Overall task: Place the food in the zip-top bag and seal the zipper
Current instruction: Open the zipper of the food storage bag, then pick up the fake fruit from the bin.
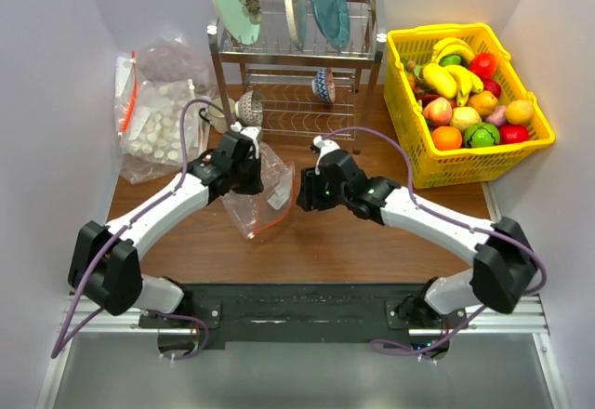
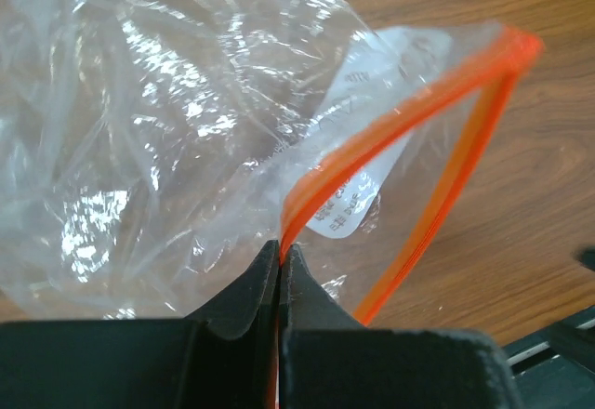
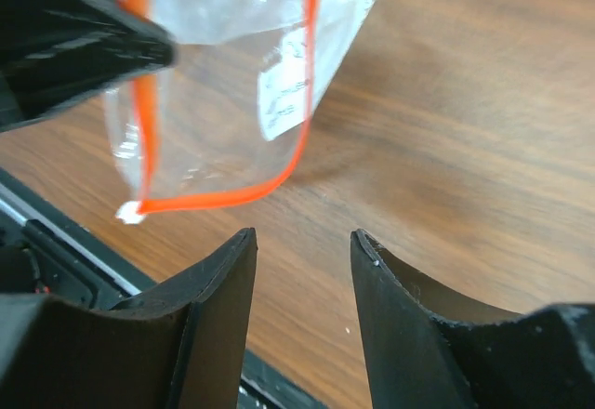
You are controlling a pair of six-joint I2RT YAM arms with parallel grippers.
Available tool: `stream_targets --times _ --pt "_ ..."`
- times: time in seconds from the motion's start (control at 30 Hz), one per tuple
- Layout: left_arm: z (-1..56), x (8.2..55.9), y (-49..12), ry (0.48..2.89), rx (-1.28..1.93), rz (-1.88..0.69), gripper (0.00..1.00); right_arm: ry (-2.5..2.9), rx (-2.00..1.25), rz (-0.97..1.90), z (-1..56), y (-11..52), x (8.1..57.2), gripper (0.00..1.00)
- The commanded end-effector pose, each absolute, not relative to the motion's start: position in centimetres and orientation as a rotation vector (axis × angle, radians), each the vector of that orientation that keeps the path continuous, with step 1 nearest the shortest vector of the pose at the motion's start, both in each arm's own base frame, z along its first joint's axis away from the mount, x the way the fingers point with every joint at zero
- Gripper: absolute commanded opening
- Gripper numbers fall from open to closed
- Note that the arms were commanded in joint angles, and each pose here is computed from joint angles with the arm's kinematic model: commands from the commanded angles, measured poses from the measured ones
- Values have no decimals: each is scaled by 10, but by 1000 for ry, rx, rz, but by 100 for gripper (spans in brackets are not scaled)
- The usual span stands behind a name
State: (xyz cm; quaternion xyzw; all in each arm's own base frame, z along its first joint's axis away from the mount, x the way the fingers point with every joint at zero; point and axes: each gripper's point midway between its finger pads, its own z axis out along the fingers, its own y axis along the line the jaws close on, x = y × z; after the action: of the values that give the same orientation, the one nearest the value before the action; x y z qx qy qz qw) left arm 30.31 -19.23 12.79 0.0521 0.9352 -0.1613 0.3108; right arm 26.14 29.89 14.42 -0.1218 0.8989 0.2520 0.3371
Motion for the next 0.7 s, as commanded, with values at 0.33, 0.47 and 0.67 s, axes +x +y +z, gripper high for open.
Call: stream_targets --times 0.33,0.47,0.67 --pt "153 336 -220 2389 239 -494 0 1998 207 136 345 92 330 57" --pt "161 335 -226 2370 249 -541 0 1923 355 2 372 45 353 58" --pt "167 335 -224 2343 252 -540 0 1954 441 -60 371 7 411 59"
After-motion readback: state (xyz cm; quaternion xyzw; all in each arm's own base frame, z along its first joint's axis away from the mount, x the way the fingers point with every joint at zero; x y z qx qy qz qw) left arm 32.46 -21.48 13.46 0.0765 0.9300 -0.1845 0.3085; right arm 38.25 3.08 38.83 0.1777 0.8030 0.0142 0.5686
